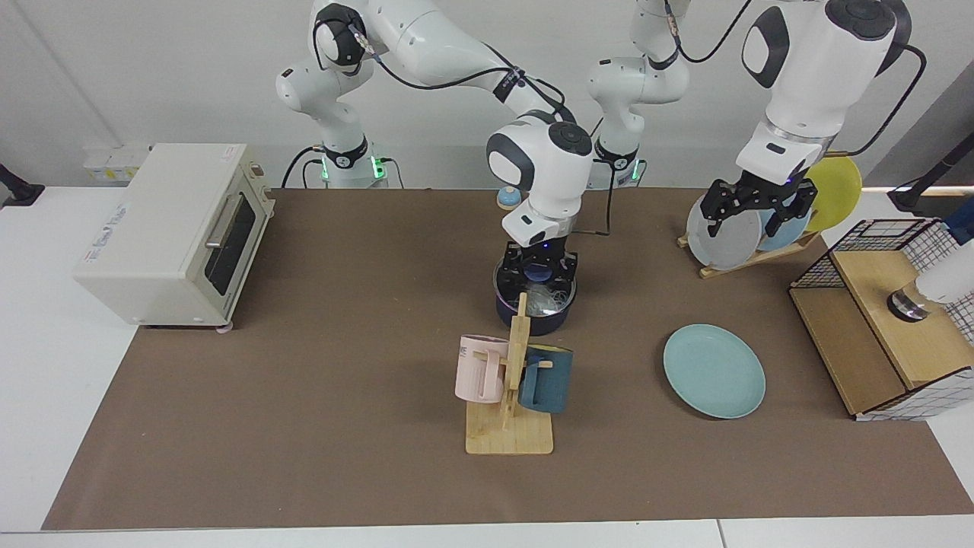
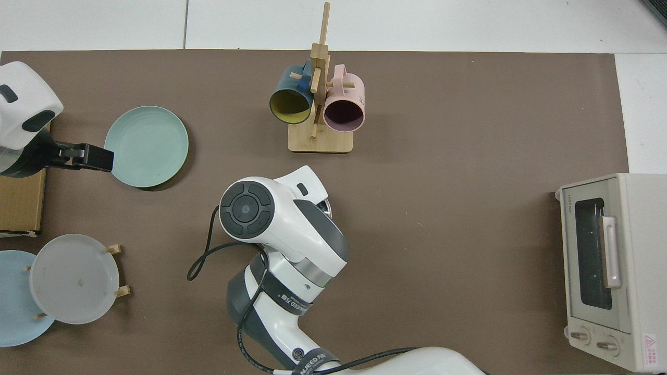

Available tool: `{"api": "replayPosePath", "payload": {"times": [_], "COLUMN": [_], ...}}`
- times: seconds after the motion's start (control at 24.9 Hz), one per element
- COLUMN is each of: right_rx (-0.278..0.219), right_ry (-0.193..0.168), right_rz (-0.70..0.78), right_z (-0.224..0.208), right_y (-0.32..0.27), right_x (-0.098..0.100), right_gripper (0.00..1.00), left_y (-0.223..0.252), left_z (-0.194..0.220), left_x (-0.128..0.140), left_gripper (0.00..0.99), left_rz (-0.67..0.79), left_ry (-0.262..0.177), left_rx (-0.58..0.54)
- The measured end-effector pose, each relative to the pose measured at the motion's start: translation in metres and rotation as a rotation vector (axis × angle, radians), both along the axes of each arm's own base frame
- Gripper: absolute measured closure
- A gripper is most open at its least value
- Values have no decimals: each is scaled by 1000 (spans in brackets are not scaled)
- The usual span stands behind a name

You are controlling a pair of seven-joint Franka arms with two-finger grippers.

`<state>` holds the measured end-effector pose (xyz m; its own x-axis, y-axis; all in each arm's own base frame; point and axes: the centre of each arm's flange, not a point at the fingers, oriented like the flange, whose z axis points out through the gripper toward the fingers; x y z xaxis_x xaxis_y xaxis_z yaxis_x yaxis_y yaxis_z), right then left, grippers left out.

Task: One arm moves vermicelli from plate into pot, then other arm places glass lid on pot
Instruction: 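Lower the glass lid onto the pot with the right gripper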

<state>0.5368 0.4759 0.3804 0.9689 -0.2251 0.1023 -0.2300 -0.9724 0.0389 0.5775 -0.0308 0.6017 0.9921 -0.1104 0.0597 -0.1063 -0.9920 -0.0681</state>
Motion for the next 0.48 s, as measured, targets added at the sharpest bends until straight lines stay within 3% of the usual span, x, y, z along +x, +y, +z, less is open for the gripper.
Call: {"api": "replayPosePath", "payload": {"times": [0.16,0.24,0.36,0.4,0.48], "right_rx": [1,4,6,7,12], "right_ry": [-1,-3,-6,-8,-14], "right_rz": [-2,-5,-9,-11,-16], "right_z": [-2,-2,-1,0,6], "right_y": [-2,-3,-6,-7,-10], "right_x": [1,3,6,6,8], "right_gripper": [436,260,106,13,4], "left_y": [0,0,0,0,0], "left_z": [0,0,0,0,0], "left_x": [0,0,0,0,0], "left_gripper": [0,0,0,0,0], "left_rz": [0,0,0,0,0], "left_ry": [0,0,0,0,0], "left_rx": [0,0,0,0,0]}}
